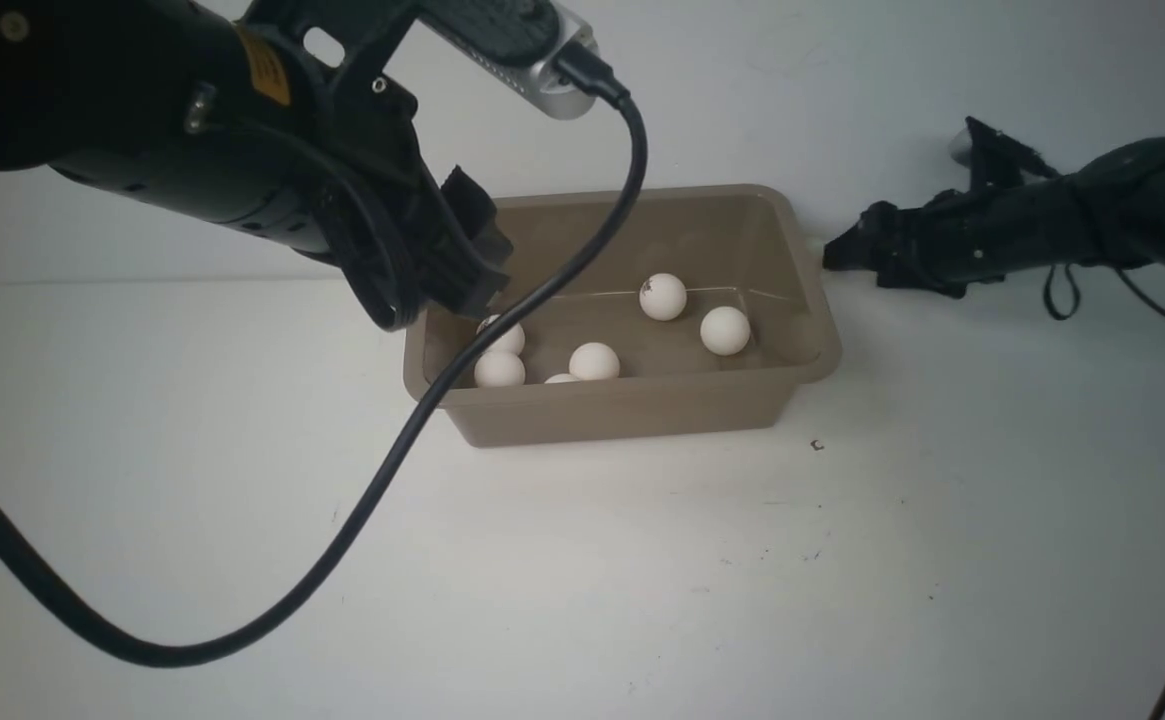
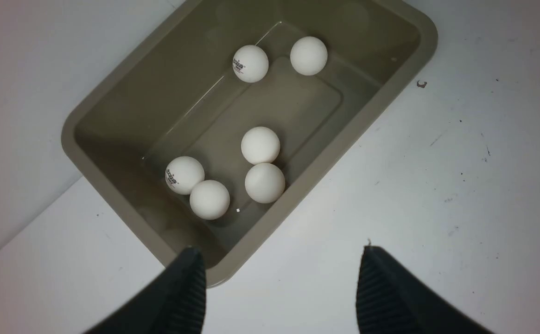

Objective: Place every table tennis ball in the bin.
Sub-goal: Use the right arm to clamp the table tennis ball closest to it

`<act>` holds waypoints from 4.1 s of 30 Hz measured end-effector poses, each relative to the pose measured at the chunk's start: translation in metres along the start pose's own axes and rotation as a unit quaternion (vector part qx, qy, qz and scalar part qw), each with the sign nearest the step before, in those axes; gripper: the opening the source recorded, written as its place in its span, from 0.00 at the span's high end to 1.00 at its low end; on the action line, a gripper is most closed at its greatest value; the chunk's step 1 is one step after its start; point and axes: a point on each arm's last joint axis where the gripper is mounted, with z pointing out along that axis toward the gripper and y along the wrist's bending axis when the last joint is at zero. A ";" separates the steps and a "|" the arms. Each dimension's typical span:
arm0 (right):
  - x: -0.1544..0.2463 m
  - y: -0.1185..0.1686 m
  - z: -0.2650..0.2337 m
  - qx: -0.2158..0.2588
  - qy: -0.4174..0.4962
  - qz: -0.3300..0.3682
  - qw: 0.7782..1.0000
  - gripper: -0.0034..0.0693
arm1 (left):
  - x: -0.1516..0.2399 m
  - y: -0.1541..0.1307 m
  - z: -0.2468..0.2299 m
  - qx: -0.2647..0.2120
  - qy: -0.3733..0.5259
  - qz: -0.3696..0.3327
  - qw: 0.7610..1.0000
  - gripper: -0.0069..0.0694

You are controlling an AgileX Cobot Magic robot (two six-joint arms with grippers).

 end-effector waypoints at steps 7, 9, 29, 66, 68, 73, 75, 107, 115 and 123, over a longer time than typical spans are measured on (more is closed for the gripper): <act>-0.004 -0.013 -0.017 -0.004 0.007 -0.005 1.000 0.25 | 0.000 0.000 0.000 0.000 -0.002 -0.001 1.000 0.39; -0.008 -0.009 -0.024 -0.010 0.008 -0.016 1.000 0.26 | 0.000 0.000 0.000 -0.001 -0.002 -0.001 1.000 0.39; -0.067 0.069 -0.158 0.007 -0.033 -0.143 0.989 0.36 | -0.001 0.000 0.000 -0.001 -0.006 -0.002 1.000 0.39; -0.113 0.067 -0.371 0.026 -0.380 -0.237 0.894 0.38 | -0.004 0.001 0.000 -0.006 -0.025 -0.013 1.000 0.39; -0.105 0.066 -0.384 0.029 -0.355 -0.255 0.899 0.38 | -0.005 0.001 0.000 -0.006 -0.025 -0.012 1.000 0.39; -0.088 0.061 -0.376 0.054 -0.243 -0.276 0.928 0.38 | -0.005 0.001 0.000 -0.008 -0.029 -0.001 1.000 0.39; -0.083 0.059 -0.357 0.082 -0.197 -0.287 0.934 0.38 | -0.006 0.002 0.000 -0.009 -0.033 0.000 0.999 0.39; -0.016 0.036 -0.083 0.054 -0.099 -0.175 0.978 0.28 | 0.000 0.000 0.000 0.000 -0.002 0.006 1.000 0.39; -0.011 0.047 -0.061 0.063 -0.111 -0.152 0.980 0.28 | 0.000 0.000 0.000 0.000 -0.002 0.012 1.000 0.39; -0.008 0.059 -0.048 0.079 -0.120 -0.148 0.978 0.28 | 0.000 0.000 0.000 0.000 -0.002 0.017 1.000 0.39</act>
